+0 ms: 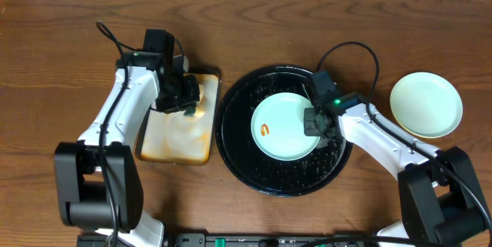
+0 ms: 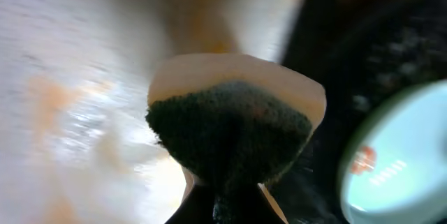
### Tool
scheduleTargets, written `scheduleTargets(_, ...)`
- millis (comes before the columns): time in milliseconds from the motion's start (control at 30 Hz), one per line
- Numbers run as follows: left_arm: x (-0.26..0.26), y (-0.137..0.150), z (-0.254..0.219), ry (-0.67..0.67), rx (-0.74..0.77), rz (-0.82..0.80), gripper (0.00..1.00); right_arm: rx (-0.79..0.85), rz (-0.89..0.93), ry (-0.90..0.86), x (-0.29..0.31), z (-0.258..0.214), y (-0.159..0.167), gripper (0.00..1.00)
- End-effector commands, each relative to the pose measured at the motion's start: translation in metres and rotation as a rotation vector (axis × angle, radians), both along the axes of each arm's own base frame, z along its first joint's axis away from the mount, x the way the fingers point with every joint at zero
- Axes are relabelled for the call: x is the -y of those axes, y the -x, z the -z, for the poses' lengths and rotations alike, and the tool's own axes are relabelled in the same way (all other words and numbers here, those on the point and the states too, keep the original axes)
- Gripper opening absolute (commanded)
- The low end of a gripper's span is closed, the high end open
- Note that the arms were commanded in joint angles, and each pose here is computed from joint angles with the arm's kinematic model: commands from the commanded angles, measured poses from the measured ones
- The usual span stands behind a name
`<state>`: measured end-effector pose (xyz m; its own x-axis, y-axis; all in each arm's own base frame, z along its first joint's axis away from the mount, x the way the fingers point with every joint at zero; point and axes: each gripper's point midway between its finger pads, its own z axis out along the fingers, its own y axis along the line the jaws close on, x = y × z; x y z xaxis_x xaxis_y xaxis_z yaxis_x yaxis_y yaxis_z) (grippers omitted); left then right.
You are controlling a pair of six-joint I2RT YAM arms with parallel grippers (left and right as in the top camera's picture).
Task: Clean dirty plates on tray and stack at the side
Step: 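Move the sponge onto the smaller light-blue plate and wipe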
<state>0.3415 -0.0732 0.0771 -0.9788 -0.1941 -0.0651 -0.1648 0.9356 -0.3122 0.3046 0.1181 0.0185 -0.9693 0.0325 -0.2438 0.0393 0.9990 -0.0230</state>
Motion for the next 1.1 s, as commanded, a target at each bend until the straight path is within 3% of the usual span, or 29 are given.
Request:
scheduleTargets(0, 0.041, -0.002, -0.038, 0.145, 0.08, 0.044, 0.08, 0.038, 0.006, 0.033, 0.009, -0.008, -0.008, 0.01)
scheduleTargets(200, 0.093, 0.008, -0.048, 0.178, 0.092, 0.073, 0.08, 0.037, 0.006, 0.033, 0.009, -0.008, -0.008, 0.01)
scheduleTargets(633, 0.193, 0.043, 0.011, 0.087, 0.009, 0.112, 0.08, 0.037, 0.006, 0.033, 0.009, -0.008, -0.008, 0.01)
scheduleTargets(933, 0.215, 0.043, 0.056, 0.064, -0.028, 0.095, 0.08, 0.037, 0.004, 0.023, 0.007, -0.008, -0.008, 0.01)
scheduleTargets(1067, 0.211, 0.05, 0.082, -0.022, -0.032, 0.158, 0.08, 0.038, 0.006, 0.022, 0.007, -0.008, -0.008, 0.01)
